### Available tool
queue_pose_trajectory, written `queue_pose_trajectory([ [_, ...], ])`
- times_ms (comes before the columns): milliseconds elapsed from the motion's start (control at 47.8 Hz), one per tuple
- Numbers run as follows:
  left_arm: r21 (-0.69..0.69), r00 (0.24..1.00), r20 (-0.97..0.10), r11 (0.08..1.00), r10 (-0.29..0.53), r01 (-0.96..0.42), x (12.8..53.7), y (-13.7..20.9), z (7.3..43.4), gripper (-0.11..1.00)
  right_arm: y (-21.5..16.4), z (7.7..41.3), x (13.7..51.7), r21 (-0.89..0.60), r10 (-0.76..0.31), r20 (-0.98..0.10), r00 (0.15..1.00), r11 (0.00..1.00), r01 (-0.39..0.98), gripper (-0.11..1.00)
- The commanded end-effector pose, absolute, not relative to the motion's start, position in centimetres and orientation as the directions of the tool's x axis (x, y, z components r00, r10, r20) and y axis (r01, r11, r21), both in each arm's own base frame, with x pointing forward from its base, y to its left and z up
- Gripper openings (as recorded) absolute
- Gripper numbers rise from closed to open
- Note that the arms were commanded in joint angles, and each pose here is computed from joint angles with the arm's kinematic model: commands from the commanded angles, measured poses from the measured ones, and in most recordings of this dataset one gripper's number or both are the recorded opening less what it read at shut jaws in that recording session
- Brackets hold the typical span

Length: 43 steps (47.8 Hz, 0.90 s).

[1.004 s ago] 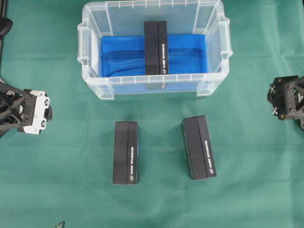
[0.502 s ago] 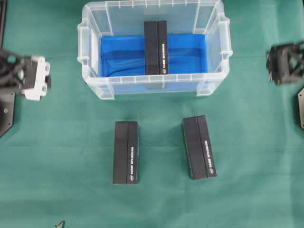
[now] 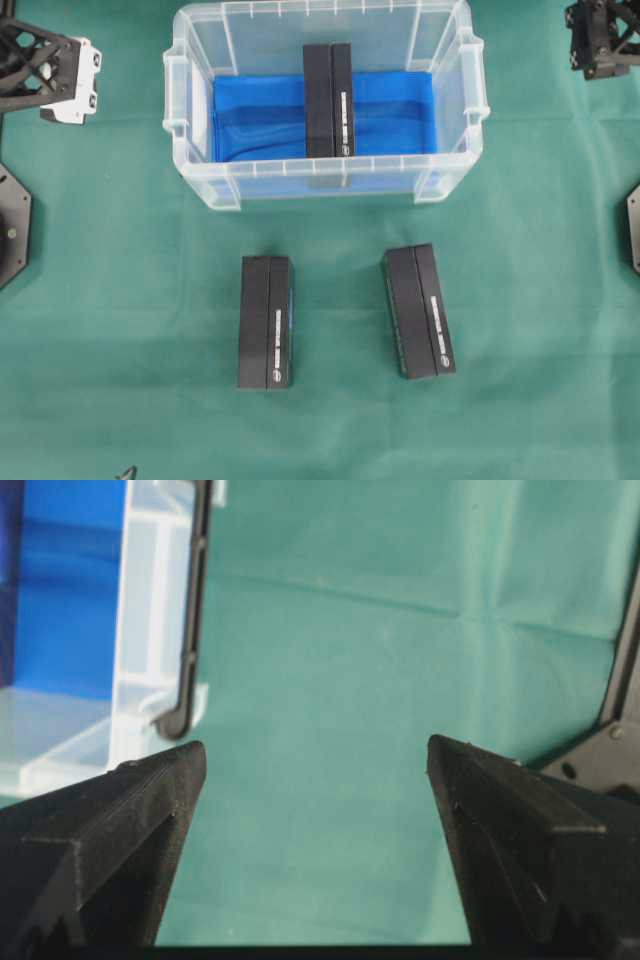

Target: Take the box out of the case with both arms.

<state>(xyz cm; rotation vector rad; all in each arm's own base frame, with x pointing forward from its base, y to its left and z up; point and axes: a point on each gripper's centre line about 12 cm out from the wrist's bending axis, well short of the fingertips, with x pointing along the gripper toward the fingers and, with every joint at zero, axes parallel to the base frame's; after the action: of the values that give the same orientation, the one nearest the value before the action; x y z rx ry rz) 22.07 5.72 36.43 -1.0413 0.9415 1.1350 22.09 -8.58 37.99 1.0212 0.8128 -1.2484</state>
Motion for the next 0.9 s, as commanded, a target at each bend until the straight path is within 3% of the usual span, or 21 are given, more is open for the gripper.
queue_pose_trajectory([
  [0,-0.179,0.198,-0.948,0.097,0.248,-0.979,21.9,6.0,36.8,0.88,-8.9,37.8,22.3,0.186,-0.358,-0.916,0.179,0.015,0.982,0.87],
  [878,-0.174,0.190,-0.951,0.086,0.245,-0.981,21.9,5.9,36.4,0.88,-8.7,36.7,22.7,0.204,-0.322,-0.926,0.198,0.017,0.979,0.87],
])
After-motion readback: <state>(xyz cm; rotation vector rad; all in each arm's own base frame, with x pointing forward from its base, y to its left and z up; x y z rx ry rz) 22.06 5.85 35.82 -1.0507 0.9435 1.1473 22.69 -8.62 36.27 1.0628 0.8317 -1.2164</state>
